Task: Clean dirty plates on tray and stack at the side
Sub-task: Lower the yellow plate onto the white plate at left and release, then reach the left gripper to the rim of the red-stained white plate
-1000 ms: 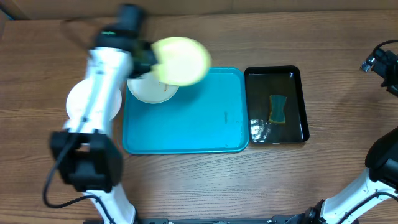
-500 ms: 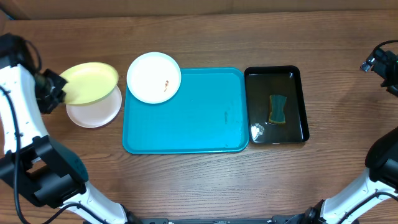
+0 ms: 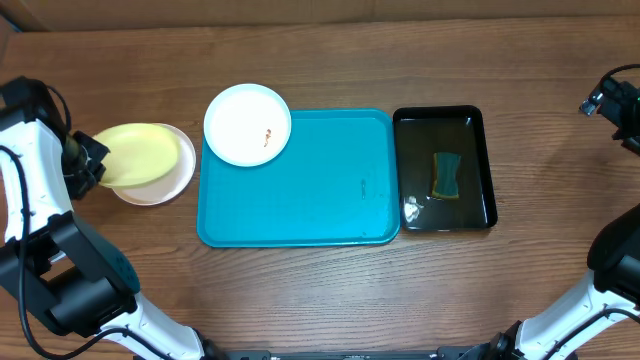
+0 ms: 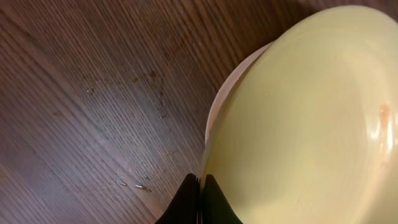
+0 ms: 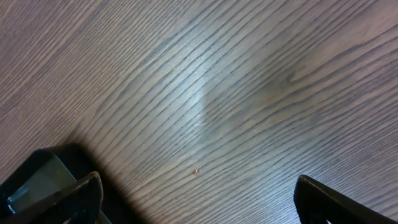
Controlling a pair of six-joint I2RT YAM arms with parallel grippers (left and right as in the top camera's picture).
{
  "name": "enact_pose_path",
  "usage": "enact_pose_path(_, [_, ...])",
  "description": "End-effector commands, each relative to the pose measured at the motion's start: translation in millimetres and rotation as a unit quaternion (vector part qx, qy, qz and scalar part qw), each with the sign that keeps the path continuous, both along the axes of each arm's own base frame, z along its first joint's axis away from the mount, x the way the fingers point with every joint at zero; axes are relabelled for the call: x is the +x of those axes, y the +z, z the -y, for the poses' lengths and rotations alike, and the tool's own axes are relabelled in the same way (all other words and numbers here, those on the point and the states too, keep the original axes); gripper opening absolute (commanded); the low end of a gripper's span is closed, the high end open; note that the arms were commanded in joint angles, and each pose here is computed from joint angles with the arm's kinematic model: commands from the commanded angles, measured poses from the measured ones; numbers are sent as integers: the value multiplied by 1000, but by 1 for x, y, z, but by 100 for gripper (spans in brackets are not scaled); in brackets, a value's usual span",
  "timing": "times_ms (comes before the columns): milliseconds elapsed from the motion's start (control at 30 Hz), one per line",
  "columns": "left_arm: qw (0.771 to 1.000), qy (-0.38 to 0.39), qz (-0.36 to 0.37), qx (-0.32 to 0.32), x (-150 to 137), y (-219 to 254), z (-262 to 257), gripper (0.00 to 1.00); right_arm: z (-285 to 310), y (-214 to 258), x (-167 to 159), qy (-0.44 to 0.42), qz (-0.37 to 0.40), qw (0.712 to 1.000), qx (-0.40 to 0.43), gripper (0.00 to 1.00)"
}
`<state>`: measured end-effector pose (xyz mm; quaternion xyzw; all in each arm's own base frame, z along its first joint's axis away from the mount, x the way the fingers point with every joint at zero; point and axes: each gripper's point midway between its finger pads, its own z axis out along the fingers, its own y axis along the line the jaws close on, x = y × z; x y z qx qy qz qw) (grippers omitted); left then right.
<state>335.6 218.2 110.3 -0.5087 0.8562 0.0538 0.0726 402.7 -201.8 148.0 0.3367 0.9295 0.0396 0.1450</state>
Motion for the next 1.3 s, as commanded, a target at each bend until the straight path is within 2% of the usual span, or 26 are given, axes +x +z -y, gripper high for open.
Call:
enact_pose_path(0, [1000,-24,14,9,2,9,3,15,1,9,3,2,12,1000,-7,100])
enact_pose_path(67, [998,-46,30,-9,9,10,10,40,1,9,3,2,12,1000,-7,100])
enact_pose_path(133, [994,-81,58,-39,20,14,22,78,1,9,3,2,12,1000,-7,100])
enact_pose_path(167, [991,-98,73,-55,26,17,28,86,1,9,3,2,12,1000,-7,100])
enact_pose_path(233, [982,-127,105,-89,37,26,43,90,1,9,3,2,12,1000,-7,100])
enact_pose_path(367, [957,-197,160,-139,59,44,78,89,1,9,3,2,12,1000,-7,100])
enact_pose_path(467, [947,-240,166,-138,70,46,99,85,1,9,3,2,12,1000,-7,100])
enact_pose_path(533, [937,-282,163,-125,79,45,116,77,1,9,3,2,12,1000,-7,100])
enact_pose_path(600, [930,-316,156,-106,87,44,131,59,1,9,3,2,12,1000,-7,100])
enact_pose_path(633, [928,-326,150,-94,90,43,138,56,1,9,3,2,12,1000,-7,100])
enact_pose_path(700, [925,-347,138,-65,96,41,150,58,1,9,3,2,12,1000,-7,100])
enact_pose_path(867, [918,-378,120,-6,108,38,168,71,1,9,3,2,12,1000,-7,100])
enact_pose_path(1133, [907,-401,128,10,125,28,173,69,1,9,3,2,12,1000,-7,100])
enact_pose_path(1267, [894,-430,127,6,136,10,176,68,1,9,3,2,12,1000,-7,100])
